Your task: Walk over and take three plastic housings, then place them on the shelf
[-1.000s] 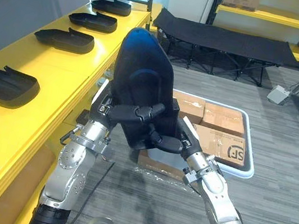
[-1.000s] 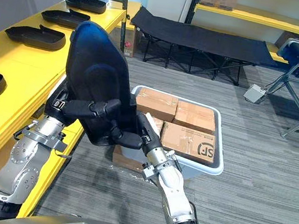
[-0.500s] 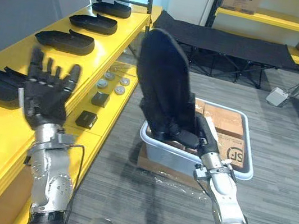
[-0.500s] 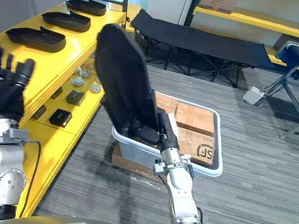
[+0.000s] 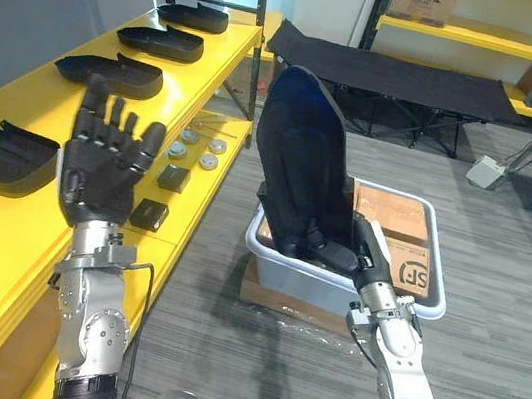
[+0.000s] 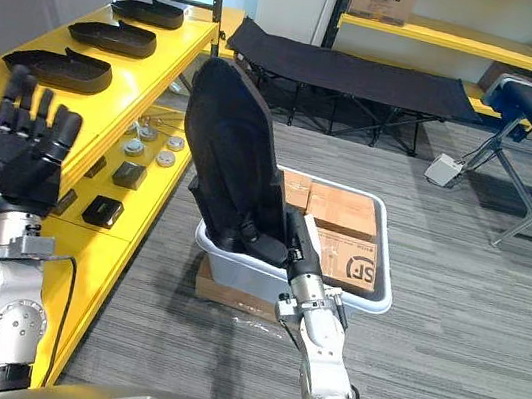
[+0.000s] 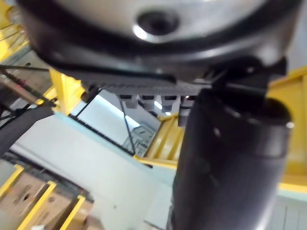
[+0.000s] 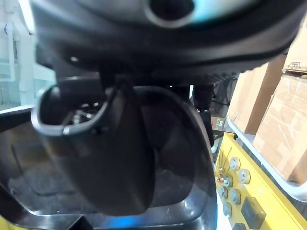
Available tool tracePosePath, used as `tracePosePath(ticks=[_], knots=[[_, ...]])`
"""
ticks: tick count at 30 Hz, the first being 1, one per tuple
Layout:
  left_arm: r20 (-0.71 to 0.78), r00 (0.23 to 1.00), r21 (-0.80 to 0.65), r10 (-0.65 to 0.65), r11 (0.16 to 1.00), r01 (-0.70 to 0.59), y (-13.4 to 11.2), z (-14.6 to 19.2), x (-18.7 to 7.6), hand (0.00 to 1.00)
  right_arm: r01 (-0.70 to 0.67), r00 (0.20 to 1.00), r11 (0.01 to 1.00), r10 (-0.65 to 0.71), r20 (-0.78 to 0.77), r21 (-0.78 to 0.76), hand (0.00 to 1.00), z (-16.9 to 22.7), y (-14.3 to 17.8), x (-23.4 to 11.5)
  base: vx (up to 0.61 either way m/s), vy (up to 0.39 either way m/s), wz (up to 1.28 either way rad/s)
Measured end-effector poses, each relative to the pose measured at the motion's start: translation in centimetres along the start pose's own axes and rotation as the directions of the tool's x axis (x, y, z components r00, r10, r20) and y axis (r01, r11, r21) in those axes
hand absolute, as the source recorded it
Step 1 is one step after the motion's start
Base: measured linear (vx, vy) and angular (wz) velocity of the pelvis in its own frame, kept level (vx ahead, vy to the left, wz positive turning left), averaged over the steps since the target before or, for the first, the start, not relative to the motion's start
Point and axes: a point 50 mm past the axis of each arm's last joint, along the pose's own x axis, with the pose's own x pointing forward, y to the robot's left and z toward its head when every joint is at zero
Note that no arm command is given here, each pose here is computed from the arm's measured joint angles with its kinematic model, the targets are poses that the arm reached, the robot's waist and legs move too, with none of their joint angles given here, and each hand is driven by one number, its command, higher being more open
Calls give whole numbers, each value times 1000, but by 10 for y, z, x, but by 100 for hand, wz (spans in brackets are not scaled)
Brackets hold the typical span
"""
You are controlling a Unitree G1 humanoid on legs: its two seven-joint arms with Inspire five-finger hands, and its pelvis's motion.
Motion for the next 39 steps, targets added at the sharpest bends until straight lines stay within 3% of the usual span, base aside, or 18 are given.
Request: tracePosePath(ticks=[5, 11, 17, 25, 30, 36, 39], knots=[[-114, 986, 19, -124, 992, 127, -12, -13, 1, 100, -23, 999, 1000, 23, 28, 10, 0, 3, 1, 0, 0, 0, 0], [-153, 978, 87, -145, 983, 159, -13, -16, 0, 100, -47, 998, 998, 46, 52, 33, 0, 8, 3, 5, 0, 0, 0], [-306, 942, 187, -139, 961, 203, -7, -36, -5, 100, -100, 991, 994, 97, 89, 35, 0, 16, 16, 9, 0, 0, 1], [-339, 925, 181, -173, 953, 244, -12, -40, -6, 100, -114, 990, 993, 109, 90, 45, 0, 17, 16, 8, 0, 0, 0], [-346, 915, 134, -209, 954, 269, -17, -44, -7, 100, -121, 988, 992, 116, 100, 45, 0, 20, 20, 9, 0, 0, 0], [-454, 841, 38, -294, 937, 348, -28, -65, -20, 100, -193, 963, 980, 178, 204, 57, 0, 44, 39, 23, 0, 0, 0], [-418, 862, -47, -288, 954, 296, -27, -63, -20, 100, -178, 961, 982, 159, 225, 69, 0, 49, 41, 26, 0, 0, 0]])
